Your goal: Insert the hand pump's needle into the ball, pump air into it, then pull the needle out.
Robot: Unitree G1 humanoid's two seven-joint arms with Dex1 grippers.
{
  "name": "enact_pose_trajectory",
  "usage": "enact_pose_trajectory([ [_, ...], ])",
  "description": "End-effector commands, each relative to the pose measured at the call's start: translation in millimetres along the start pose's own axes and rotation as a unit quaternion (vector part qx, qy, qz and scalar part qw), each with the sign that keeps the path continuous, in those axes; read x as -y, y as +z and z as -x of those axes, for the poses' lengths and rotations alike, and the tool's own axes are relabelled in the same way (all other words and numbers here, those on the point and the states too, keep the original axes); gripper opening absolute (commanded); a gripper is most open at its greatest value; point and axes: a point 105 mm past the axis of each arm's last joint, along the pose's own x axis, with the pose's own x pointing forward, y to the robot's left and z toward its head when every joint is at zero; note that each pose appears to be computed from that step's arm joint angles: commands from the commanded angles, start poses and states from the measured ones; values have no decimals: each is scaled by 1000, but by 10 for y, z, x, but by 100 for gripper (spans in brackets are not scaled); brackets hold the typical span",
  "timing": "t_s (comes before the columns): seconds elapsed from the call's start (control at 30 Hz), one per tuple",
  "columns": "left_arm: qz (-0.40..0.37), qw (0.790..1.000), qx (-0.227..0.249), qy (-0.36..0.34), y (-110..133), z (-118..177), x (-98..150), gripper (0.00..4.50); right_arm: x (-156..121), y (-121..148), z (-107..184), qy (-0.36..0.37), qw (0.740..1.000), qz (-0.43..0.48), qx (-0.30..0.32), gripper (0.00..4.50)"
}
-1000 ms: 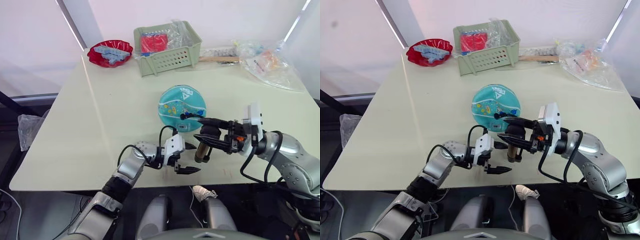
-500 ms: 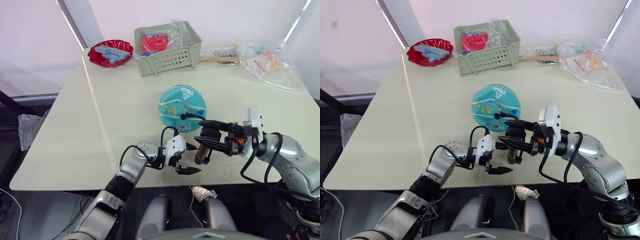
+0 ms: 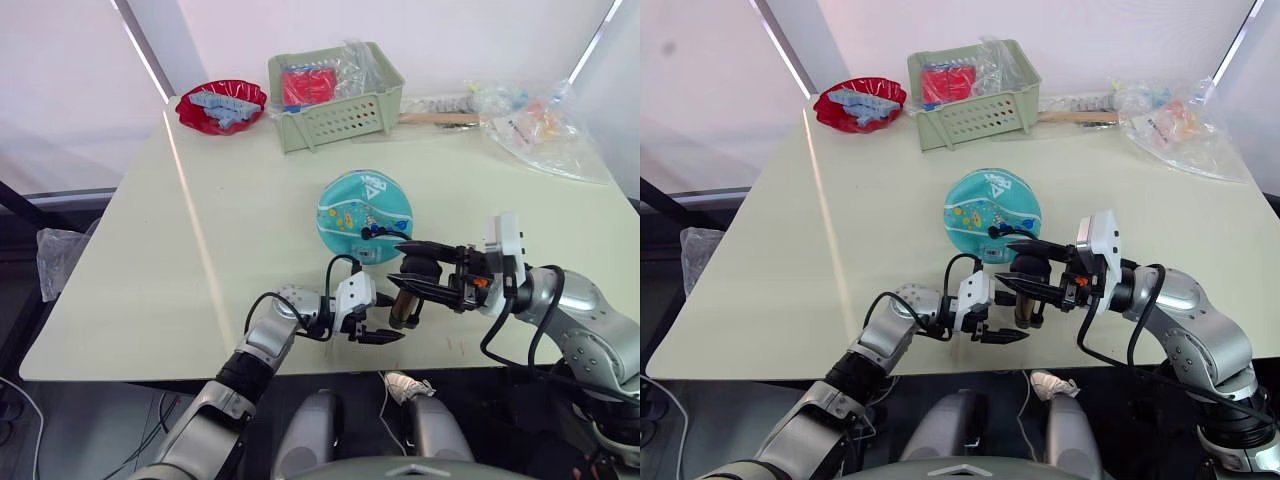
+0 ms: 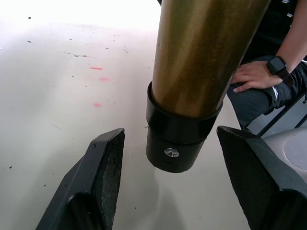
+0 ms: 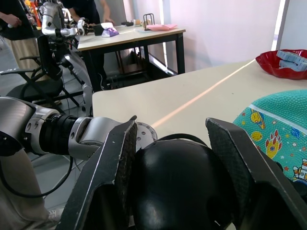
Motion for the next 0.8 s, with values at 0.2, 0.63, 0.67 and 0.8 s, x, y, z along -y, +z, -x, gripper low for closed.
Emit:
enact_pose_trajectory([
  [0.2,-10,1000,16,6,82,14,-40,329,-54,76,-11,12,1000,26,11,183],
  [0.63,-8,1000,23,4,88,9,-29,101,-78,12,5,12,1000,24,4,183],
  [0.67,-8,1000,23,4,88,6,-27,101,-77,7,6,12,1000,24,4,183],
  [0.8,-9,1000,22,6,75,-16,-27,101,-77,-78,49,10,999,35,-19,183],
])
